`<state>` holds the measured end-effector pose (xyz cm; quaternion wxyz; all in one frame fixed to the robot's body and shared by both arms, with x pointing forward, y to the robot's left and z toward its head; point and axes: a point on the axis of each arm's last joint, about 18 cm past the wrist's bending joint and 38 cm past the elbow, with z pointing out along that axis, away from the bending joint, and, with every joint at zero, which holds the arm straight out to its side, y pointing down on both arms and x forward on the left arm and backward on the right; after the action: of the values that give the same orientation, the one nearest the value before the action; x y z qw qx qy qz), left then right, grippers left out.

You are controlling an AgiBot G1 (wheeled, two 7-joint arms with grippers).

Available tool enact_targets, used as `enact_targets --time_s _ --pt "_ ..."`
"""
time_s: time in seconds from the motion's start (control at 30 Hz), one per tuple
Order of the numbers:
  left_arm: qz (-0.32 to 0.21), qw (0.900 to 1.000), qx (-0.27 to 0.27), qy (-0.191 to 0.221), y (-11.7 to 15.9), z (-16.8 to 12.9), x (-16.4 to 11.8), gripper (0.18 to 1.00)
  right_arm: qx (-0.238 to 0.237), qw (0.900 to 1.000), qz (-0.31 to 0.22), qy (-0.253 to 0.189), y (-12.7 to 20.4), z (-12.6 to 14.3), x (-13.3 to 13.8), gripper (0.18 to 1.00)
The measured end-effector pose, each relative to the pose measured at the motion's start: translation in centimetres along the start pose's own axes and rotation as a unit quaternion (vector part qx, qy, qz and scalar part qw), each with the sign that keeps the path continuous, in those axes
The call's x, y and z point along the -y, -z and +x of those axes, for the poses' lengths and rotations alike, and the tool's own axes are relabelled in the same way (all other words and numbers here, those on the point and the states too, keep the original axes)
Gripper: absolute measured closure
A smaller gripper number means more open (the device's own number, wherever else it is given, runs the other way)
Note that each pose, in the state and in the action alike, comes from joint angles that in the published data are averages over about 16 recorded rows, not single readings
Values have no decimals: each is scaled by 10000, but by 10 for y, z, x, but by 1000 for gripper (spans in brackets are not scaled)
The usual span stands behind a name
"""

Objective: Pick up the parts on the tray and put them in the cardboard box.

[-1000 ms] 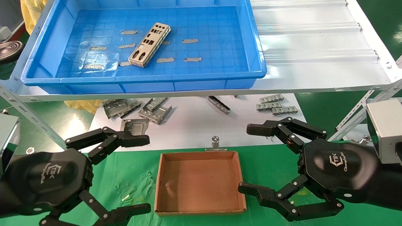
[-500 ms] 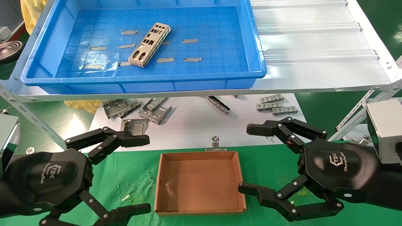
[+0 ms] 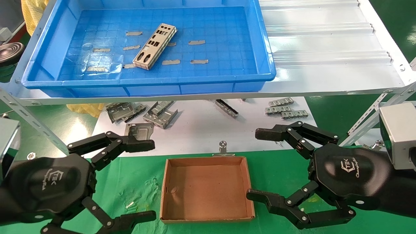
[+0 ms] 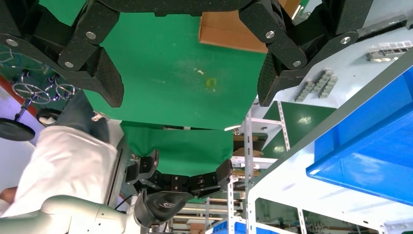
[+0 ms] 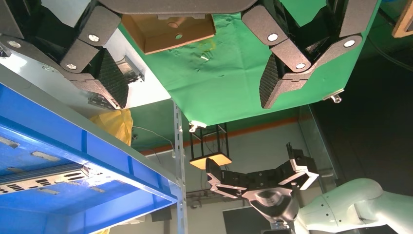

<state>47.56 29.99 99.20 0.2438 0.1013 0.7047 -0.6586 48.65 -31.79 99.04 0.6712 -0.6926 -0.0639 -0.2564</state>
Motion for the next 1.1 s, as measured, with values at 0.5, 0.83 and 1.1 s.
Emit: enact_targets --time_s 0.5,0.83,1.1 --pt "0 10000 0 0 0 0 0 184 0 10000 0 0 0 0 0 179" --pt "0 10000 0 0 0 0 0 184 0 10000 0 0 0 0 0 179" --pt "0 10000 0 0 0 0 0 184 0 10000 0 0 0 0 0 180"
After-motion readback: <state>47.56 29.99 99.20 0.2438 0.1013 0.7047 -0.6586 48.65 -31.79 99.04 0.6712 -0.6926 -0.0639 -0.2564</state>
